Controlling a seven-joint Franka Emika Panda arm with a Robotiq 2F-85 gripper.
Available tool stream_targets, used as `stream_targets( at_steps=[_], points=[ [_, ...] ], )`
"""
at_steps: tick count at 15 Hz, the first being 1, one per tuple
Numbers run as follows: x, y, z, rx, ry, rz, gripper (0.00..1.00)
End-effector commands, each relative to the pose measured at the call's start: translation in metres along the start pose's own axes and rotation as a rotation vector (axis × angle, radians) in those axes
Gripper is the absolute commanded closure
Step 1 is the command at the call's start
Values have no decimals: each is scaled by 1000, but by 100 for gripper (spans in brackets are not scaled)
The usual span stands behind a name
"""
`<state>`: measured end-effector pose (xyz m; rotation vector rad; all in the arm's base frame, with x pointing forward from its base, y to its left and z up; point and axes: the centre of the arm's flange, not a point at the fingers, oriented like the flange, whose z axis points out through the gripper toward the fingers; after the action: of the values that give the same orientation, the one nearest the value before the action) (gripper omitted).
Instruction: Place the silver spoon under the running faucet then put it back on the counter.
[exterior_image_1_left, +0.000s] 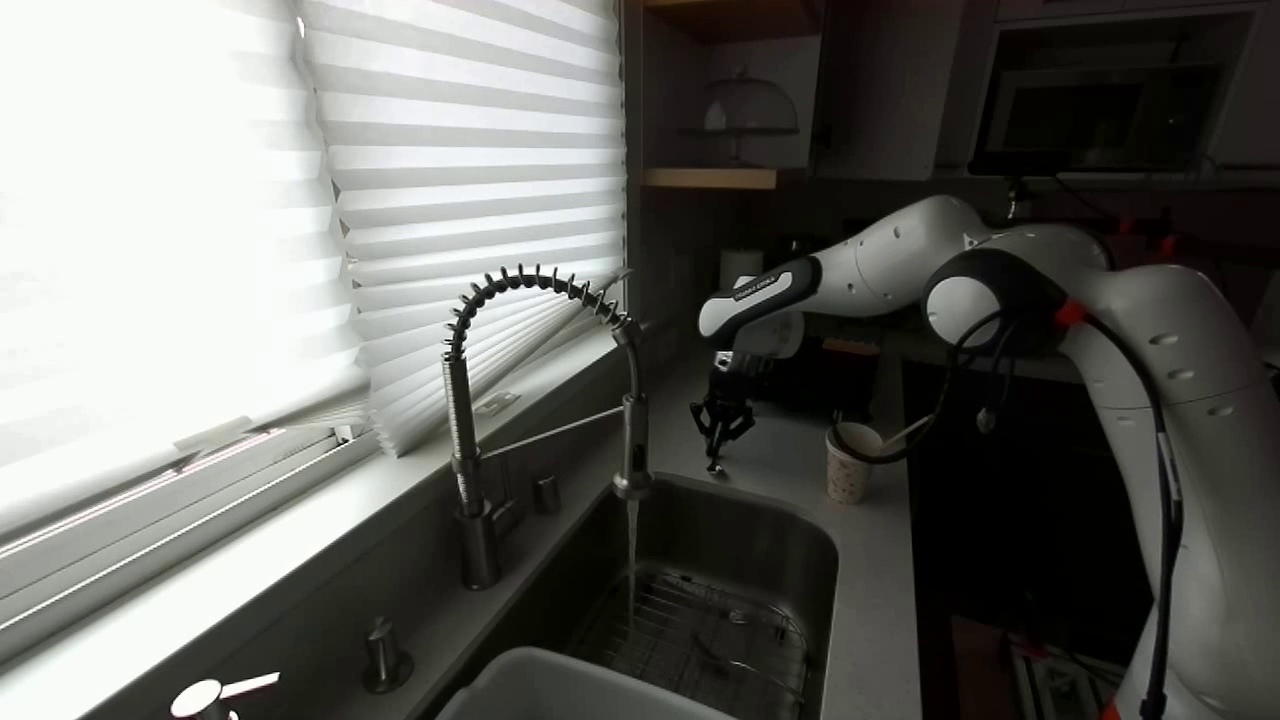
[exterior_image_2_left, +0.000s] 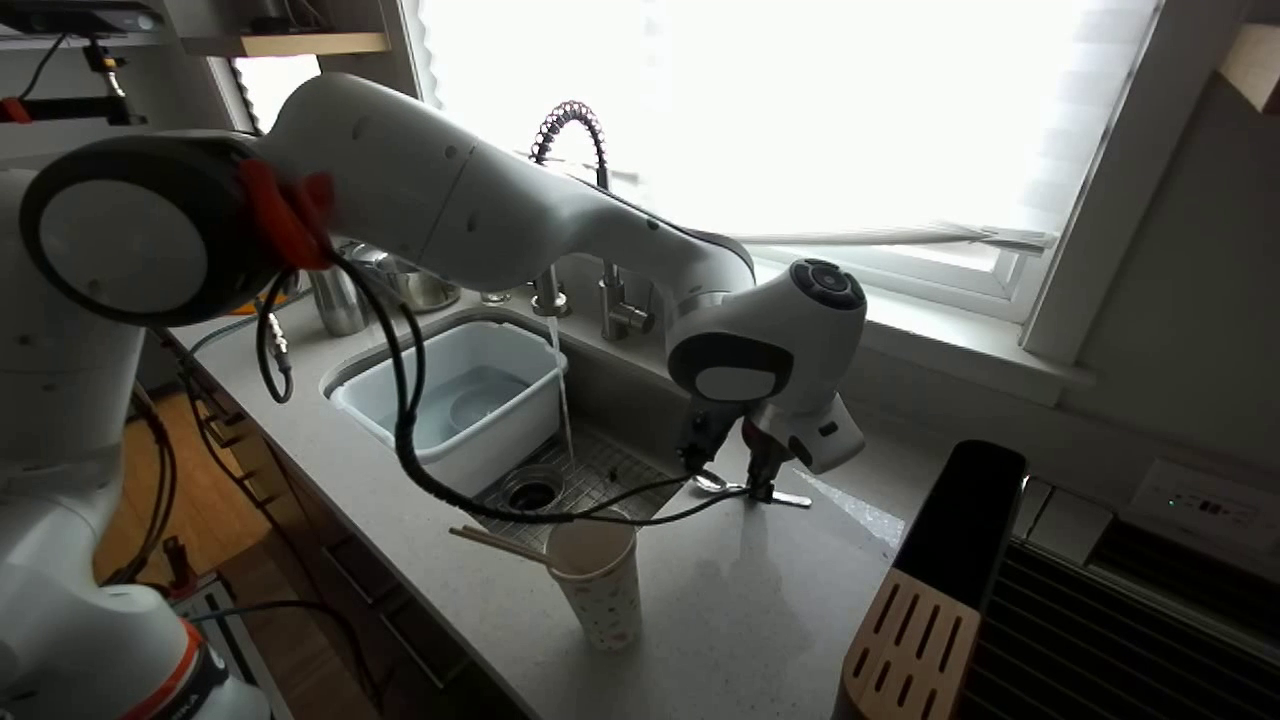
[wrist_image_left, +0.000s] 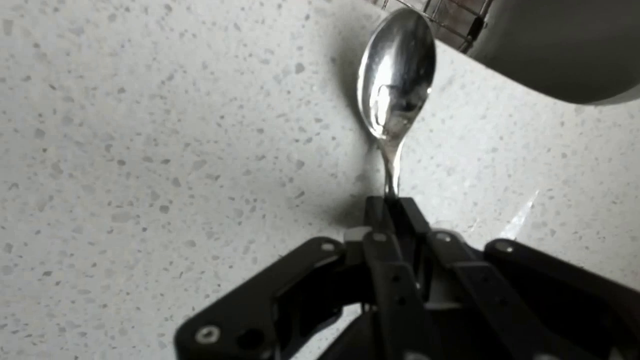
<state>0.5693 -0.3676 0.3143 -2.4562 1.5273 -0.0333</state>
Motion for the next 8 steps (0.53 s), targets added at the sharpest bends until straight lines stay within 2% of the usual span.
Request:
stream_targets(
  at_steps=[1, 5, 8],
  points=[
    [7, 3, 3, -14, -22, 17, 58],
    [3, -5, -8, -30, -11, -1, 27],
    [-1, -11, -31, -51, 26, -19, 5]
  ],
)
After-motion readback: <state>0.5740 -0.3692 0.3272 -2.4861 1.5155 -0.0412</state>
